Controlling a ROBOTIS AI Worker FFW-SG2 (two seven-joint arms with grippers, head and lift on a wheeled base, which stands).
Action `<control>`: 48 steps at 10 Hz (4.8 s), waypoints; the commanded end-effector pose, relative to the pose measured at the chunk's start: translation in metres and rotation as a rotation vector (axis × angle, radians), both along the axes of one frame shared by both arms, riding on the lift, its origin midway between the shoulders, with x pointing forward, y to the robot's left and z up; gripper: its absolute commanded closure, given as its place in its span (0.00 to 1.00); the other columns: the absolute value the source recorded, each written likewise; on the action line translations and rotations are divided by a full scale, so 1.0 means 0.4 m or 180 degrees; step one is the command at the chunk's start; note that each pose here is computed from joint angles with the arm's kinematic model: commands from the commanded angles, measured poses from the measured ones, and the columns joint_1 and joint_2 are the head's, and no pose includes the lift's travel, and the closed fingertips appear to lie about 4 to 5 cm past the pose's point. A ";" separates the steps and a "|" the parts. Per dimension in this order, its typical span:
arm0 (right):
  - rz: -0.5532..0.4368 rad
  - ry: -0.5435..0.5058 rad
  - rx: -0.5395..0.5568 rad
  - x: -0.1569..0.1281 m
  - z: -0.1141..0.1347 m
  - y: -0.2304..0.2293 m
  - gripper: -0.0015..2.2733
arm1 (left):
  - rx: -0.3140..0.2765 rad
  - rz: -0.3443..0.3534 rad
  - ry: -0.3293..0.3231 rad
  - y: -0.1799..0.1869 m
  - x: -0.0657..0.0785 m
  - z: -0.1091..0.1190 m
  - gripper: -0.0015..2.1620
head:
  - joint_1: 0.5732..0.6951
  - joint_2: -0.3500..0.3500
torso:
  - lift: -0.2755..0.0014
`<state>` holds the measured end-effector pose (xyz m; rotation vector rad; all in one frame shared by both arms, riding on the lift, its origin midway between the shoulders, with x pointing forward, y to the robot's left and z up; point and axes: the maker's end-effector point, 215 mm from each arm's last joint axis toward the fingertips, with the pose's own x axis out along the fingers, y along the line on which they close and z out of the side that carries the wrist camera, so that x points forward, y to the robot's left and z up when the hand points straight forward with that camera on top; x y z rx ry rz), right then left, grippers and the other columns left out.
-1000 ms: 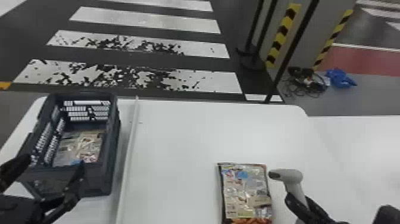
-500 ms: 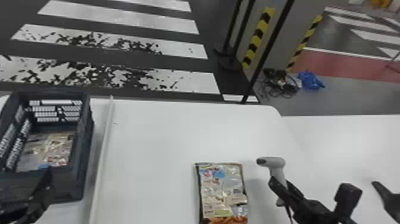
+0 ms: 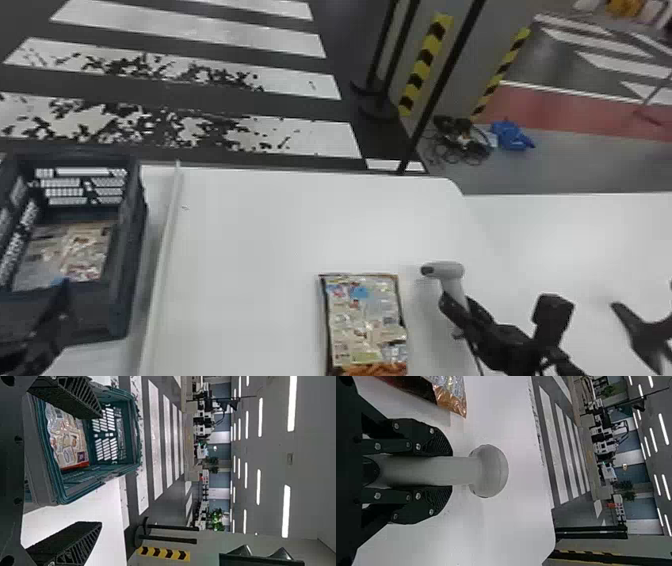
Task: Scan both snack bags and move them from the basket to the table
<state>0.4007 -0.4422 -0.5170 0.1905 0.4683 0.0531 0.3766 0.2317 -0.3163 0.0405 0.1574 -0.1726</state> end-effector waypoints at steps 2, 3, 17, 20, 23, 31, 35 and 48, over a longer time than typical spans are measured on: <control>0.0026 0.0022 -0.0025 0.011 -0.015 0.008 0.87 | -0.0001 0.0013 0.0005 0.003 0.001 -0.003 0.01 | 1.00 0.07 | 0.64; 0.0037 0.0024 -0.0027 0.010 -0.015 0.012 0.78 | -0.0004 0.0018 -0.0005 0.004 0.004 0.000 0.01 | 1.00 0.08 | 0.64; 0.0212 0.0061 0.0797 -0.200 0.045 0.250 0.03 | -0.0029 0.0047 0.0014 0.007 0.010 -0.015 0.01 | 1.00 0.20 | 0.64; 0.0358 0.0123 0.0667 -0.118 0.029 0.289 0.03 | -0.0013 0.0036 0.0030 0.009 0.004 -0.018 0.01 | 1.00 0.27 | 0.64; 0.0420 0.0283 0.0655 -0.064 -0.013 0.311 0.03 | -0.0005 0.0043 0.0043 0.012 -0.001 -0.021 0.01 | 1.00 0.31 | 0.64; 0.0646 0.0448 0.0567 -0.060 -0.058 0.366 0.99 | 0.0004 0.0063 0.0070 0.023 0.018 -0.044 0.01 | 1.00 0.38 | 0.64; 0.0709 0.0345 0.0656 -0.063 0.010 0.361 0.99 | -0.0019 0.0062 0.0064 0.019 0.015 -0.041 0.01 | 1.00 0.39 | 0.64; -0.0723 0.0079 0.1312 0.089 0.258 -0.117 0.99 | -0.0005 0.0041 0.0044 0.012 -0.007 -0.039 0.01 | 1.00 0.09 | 0.64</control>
